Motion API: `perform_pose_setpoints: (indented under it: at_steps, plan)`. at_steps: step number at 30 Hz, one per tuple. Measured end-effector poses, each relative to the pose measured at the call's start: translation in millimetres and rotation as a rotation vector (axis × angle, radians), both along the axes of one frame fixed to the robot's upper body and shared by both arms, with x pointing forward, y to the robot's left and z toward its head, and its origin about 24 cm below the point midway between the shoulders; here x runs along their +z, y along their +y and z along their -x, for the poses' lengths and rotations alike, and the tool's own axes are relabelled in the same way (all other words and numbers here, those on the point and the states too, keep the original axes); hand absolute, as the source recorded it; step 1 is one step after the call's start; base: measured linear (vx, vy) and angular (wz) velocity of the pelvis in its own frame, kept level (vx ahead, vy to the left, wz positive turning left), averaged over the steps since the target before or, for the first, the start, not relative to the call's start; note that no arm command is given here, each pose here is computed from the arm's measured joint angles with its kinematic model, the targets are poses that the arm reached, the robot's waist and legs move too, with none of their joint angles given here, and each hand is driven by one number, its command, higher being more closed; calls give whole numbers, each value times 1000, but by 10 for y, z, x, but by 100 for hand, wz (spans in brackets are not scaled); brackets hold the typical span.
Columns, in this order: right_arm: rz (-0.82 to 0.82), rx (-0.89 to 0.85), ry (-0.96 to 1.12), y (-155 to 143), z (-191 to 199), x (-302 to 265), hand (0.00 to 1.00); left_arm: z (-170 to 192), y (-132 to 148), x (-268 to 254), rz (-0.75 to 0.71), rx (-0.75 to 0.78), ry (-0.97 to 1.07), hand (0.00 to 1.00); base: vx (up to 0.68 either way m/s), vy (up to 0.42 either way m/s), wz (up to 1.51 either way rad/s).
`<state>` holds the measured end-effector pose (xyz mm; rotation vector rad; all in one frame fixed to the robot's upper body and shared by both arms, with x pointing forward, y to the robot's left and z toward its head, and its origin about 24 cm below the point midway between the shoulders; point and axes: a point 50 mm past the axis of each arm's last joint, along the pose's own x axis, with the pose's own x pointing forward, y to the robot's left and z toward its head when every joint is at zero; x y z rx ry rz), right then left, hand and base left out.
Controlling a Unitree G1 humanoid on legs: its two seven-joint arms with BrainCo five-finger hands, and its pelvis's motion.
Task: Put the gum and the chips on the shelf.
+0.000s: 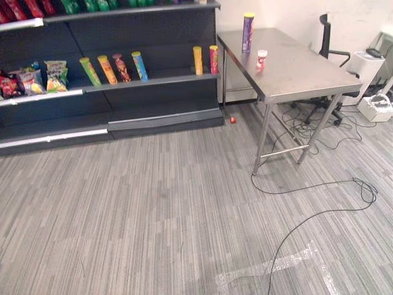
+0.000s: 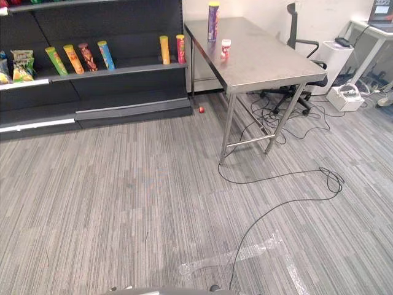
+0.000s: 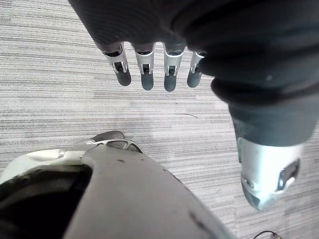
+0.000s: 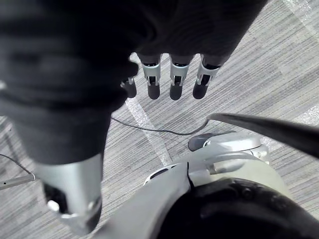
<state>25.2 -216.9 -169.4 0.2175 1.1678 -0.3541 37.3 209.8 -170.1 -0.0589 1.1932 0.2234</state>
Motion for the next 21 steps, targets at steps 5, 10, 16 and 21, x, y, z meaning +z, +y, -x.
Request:
perform_pose_setpoints:
  at_steps: [5,10,16,21]
  plan:
    - [-1,-2,-8,1,-32,2,0,-25,0,2,0,-2,-6,0,48,-17,1]
    - [11,36,-30,0,-128,12,0,-54,0,7,0,-5,-19,0,-60,-39,0]
    - [30,55,-46,-2,-148,21,0,-50,0,7,-5,-3,-19,0,-112,-42,-8]
    - [20,-6,-46,-9,-98,19,0,-48,-11,5,-3,-9,-17,0,-60,-22,-6]
